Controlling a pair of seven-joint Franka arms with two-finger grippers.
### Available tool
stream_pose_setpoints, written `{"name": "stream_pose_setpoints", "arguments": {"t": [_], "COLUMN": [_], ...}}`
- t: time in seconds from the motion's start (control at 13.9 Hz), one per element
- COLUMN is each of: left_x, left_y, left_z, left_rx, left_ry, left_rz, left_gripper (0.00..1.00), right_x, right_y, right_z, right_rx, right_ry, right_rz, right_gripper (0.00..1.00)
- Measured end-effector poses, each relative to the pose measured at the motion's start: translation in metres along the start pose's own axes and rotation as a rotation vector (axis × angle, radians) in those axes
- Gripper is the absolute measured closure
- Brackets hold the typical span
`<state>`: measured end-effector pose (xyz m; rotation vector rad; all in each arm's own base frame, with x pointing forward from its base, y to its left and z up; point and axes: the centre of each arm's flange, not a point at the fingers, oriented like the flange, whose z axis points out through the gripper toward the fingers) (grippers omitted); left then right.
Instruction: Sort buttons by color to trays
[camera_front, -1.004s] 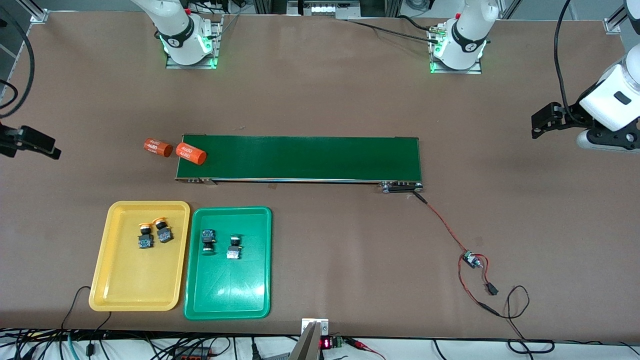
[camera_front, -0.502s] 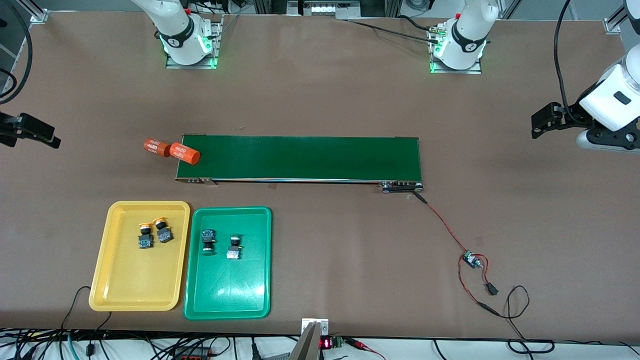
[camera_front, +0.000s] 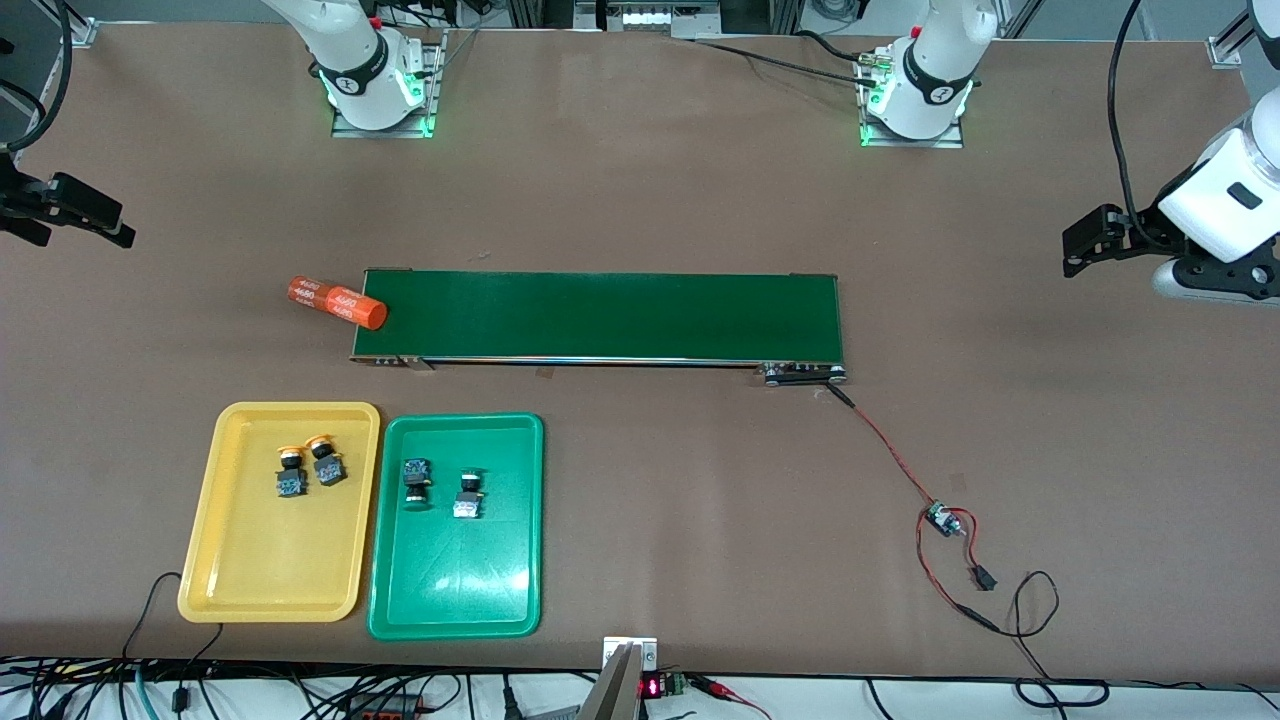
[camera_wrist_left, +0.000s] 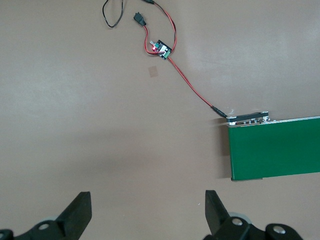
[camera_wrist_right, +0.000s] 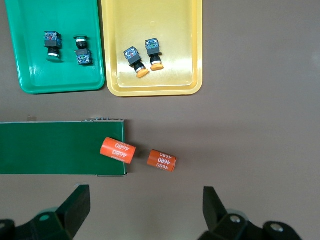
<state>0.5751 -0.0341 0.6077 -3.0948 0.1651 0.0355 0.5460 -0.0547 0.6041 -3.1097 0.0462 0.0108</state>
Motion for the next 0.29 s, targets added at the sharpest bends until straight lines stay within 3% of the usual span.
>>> {"name": "stream_pose_setpoints", "arguments": {"t": [0.29], "left_x": [0.0000], "left_y": [0.0000], "left_z": [0.0000], "left_rx": [0.000], "left_ry": [0.000], "left_rz": [0.000], "left_gripper": [0.00], "right_x": [0.0006], "right_y": [-0.0078], "right_z": [0.0007], "right_rx": [-0.001], "right_ry": [-0.001], "right_rz": [-0.012], "right_gripper": [0.00]}}
